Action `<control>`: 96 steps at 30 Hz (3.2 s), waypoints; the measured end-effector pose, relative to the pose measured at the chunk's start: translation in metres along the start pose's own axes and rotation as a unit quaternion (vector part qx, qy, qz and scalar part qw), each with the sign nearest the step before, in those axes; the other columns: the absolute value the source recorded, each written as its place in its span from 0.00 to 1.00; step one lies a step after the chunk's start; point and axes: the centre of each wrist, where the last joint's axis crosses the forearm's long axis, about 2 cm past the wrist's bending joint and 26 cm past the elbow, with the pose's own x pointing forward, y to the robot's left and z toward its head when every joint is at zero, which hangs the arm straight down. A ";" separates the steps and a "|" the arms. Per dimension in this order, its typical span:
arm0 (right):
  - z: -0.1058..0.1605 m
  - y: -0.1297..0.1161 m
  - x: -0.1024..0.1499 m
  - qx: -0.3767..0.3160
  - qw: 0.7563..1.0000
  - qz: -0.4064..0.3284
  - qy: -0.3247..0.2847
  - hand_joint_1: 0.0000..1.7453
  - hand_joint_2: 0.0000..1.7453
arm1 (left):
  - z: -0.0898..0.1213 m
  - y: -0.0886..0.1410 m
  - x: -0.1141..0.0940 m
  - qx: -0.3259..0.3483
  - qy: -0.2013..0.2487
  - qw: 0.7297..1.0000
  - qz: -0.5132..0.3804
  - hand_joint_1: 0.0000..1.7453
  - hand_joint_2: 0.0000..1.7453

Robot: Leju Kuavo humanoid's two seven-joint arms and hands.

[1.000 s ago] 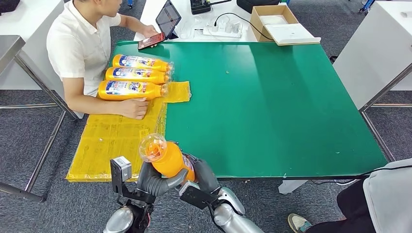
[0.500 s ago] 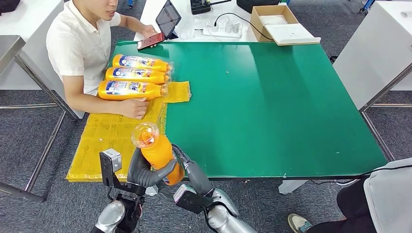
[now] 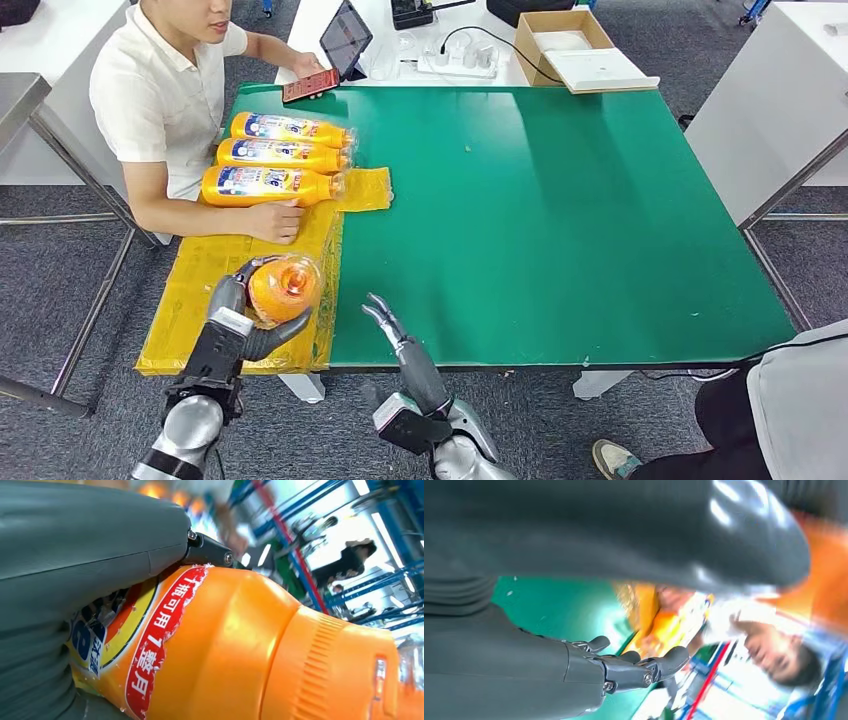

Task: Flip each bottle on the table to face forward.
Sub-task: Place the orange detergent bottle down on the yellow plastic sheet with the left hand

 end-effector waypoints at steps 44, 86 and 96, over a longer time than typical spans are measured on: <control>0.001 0.006 0.001 -0.045 0.994 -0.100 0.024 0.00 0.00 | -0.086 -0.014 -0.072 -0.250 0.205 0.916 -0.236 0.00 0.25; 0.021 0.008 0.004 -0.120 0.990 -0.067 0.033 0.00 1.00 | 0.013 -0.065 0.009 -0.005 0.017 0.928 0.372 0.00 1.00; 0.024 -0.014 0.039 -0.255 0.966 -0.008 -0.031 0.00 0.50 | 0.040 -0.054 0.033 0.027 0.000 0.910 0.413 0.00 1.00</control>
